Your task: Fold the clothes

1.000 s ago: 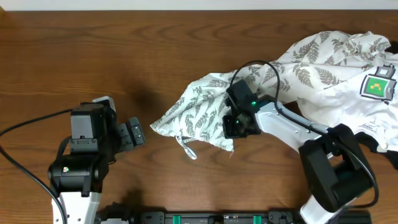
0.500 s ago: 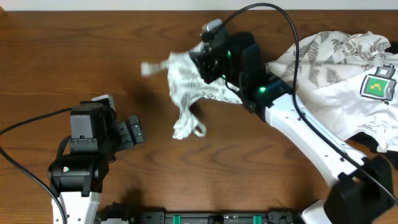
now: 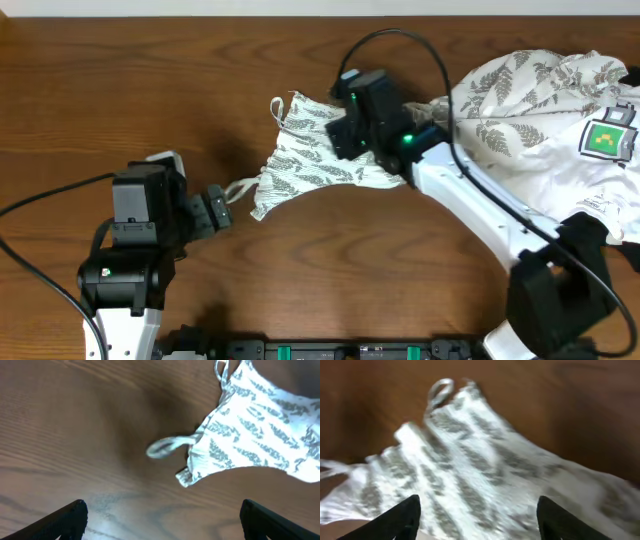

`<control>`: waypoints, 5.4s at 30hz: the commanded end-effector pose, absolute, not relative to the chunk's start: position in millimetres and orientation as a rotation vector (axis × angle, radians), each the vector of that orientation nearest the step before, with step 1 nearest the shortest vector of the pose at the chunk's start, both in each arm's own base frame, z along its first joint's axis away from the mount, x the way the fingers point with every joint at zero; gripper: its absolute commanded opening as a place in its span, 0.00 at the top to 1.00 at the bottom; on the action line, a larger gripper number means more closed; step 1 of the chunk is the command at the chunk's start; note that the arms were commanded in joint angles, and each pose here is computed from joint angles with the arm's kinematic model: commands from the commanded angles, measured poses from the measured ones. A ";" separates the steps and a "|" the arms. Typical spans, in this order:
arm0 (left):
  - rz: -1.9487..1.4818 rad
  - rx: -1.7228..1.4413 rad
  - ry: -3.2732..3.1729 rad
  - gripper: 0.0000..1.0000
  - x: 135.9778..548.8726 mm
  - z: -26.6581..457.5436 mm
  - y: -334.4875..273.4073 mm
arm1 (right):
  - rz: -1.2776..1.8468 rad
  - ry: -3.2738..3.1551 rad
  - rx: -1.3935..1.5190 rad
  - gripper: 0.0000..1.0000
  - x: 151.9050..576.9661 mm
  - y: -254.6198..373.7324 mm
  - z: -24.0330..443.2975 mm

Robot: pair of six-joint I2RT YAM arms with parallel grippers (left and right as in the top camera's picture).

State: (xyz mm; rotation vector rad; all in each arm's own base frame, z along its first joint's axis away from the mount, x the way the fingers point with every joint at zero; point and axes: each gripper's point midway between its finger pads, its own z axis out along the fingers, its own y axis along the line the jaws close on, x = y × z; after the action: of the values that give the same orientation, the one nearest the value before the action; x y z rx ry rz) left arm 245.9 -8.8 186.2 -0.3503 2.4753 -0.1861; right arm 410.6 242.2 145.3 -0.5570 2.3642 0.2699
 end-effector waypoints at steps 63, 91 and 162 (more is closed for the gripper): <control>-0.289 -0.415 2.575 0.02 280.3 155.0 -21.9 | 0.189 2.601 -0.845 0.39 305.2 197.1 127.8; -0.288 -0.416 2.578 0.02 279.6 154.6 -21.9 | 0.336 2.718 -0.837 0.99 348.8 225.9 8.2; -0.688 -0.472 2.963 0.94 291.0 39.5 -125.6 | 0.259 2.551 -0.729 0.71 321.8 143.5 236.2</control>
State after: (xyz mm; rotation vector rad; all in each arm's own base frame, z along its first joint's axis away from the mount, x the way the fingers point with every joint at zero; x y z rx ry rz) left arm 278.4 -118.1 31.4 -0.4937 3.0158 -0.6306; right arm 321.2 149.9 224.9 -0.7693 2.5705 0.2651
